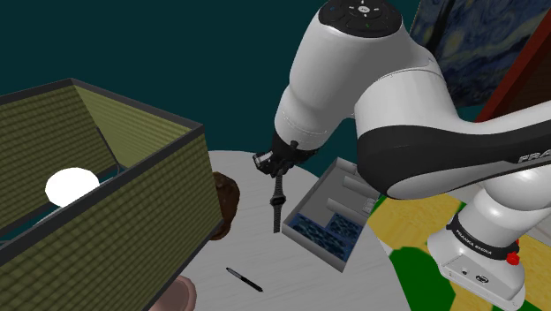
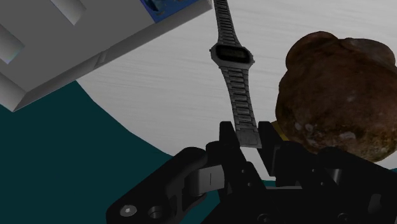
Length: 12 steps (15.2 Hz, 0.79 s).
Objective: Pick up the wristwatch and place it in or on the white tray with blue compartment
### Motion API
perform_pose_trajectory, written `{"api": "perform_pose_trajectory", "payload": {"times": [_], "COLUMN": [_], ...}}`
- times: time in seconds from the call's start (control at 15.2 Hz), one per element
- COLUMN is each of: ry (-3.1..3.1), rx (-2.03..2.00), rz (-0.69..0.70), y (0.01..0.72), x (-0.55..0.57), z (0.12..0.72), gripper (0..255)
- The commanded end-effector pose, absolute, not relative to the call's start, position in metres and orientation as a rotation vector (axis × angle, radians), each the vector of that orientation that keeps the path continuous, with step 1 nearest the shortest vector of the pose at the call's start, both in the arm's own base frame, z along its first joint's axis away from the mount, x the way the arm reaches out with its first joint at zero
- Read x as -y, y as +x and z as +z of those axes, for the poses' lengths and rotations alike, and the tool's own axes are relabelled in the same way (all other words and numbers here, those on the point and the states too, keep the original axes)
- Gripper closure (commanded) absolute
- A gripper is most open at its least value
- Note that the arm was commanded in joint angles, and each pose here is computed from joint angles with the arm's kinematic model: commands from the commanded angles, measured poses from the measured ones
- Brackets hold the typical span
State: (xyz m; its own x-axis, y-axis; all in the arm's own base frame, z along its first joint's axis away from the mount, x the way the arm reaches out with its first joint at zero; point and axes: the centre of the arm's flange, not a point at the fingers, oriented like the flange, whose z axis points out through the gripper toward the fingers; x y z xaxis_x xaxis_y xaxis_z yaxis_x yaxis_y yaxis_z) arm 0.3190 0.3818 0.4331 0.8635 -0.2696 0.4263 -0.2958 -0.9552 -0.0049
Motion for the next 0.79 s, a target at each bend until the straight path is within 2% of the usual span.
{"api": "perform_pose_trajectory", "payload": {"times": [0.0,0.4,0.73], "ry": [2.974,2.974,2.974], "rx": [0.452,0.452,0.452], "rz": [0.666,0.666,0.666], "y": [0.319,0.319,0.319], "x": [-0.382,-0.382,-0.382], "z": [0.433,0.433,0.459], "gripper": [255,255,255]}}
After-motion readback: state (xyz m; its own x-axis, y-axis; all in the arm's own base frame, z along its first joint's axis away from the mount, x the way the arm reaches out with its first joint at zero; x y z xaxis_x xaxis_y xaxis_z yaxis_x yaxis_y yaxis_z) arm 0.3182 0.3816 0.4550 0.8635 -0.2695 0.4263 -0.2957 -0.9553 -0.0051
